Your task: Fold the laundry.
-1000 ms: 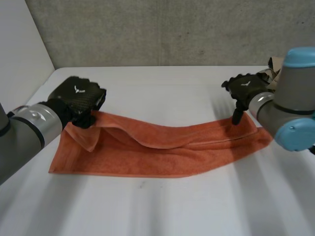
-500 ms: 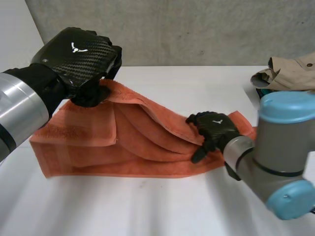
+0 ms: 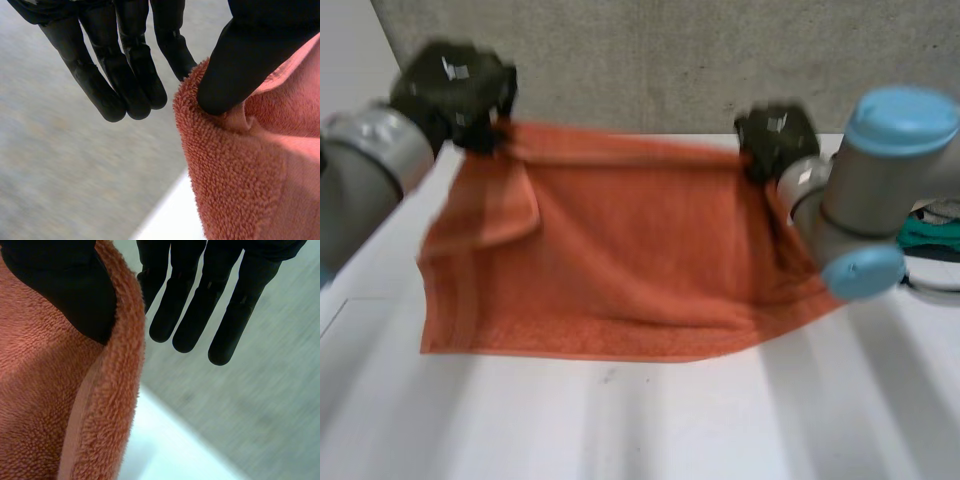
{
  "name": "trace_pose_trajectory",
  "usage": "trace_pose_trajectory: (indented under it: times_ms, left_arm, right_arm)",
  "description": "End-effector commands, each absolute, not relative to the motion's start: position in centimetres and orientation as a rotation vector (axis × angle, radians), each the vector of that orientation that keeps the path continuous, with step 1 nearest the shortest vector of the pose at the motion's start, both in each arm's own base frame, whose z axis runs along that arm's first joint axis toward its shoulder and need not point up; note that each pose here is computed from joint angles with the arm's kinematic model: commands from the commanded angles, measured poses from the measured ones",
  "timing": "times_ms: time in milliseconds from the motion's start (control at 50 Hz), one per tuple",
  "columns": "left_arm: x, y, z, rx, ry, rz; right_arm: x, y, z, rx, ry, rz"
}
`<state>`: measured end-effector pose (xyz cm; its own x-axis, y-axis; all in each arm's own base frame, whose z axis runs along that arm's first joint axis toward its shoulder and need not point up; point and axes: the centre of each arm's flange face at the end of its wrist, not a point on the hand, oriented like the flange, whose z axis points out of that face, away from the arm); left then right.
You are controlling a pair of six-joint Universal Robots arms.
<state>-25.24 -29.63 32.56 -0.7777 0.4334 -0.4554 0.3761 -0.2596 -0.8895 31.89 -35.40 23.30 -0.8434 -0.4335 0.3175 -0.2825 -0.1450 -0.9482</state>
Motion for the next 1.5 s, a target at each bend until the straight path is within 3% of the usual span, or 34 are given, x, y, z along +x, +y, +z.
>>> trace_pose_trajectory:
  times_ms: [20, 60, 120, 180, 260, 420, 580, 760, 1040, 1240, 1380, 1500]
  left_arm:
    - [-25.6, -34.9, 43.8, -0.680, -1.525, 2.732]
    - [-25.1, -35.0, 46.4, -0.560, -1.427, 2.811]
    - [-24.7, -34.1, 48.8, -0.477, -1.337, 2.840]
    - [-24.5, -33.8, 48.9, -0.477, -1.352, 2.804]
    - [-24.1, -33.8, 46.6, -0.528, -1.469, 2.679]
    - [-22.5, -34.2, 36.3, -0.641, -1.861, 2.317]
    - [-20.9, -33.3, 23.0, -0.803, -2.190, 1.983]
    - [-20.3, -32.8, 19.1, -0.963, -2.297, 1.884]
    - [-18.9, -33.2, 19.0, -0.958, -2.357, 1.854]
    - [-18.6, -32.6, 18.3, -0.978, -2.398, 1.813]
    - [-17.8, -30.7, 18.7, -1.104, -2.465, 1.741]
    - [-17.7, -28.2, 19.4, -1.219, -2.515, 1.600]
  right_arm:
    - [31.3, -38.3, 37.2, -0.685, 1.472, -2.673]
    - [30.6, -38.2, 40.6, -0.616, 1.335, -2.773]
    - [30.1, -37.6, 43.0, -0.587, 1.235, -2.832]
    - [30.0, -37.0, 43.4, -0.614, 1.229, -2.821]
    - [29.7, -36.2, 41.2, -0.734, 1.375, -2.697]
    - [28.7, -33.1, 33.5, -0.955, 1.704, -2.321]
    - [27.9, -30.5, 22.1, -1.067, 2.028, -1.885]
    - [27.3, -31.6, 15.8, -1.038, 2.210, -1.691]
    - [24.0, -33.0, 14.6, -0.605, 2.519, -1.616]
    - [21.4, -32.6, 15.4, -0.572, 2.662, -1.490]
    - [21.2, -29.3, 18.6, -1.102, 2.523, -1.362]
    - [18.6, -25.8, 19.7, -1.611, 2.550, -1.046]
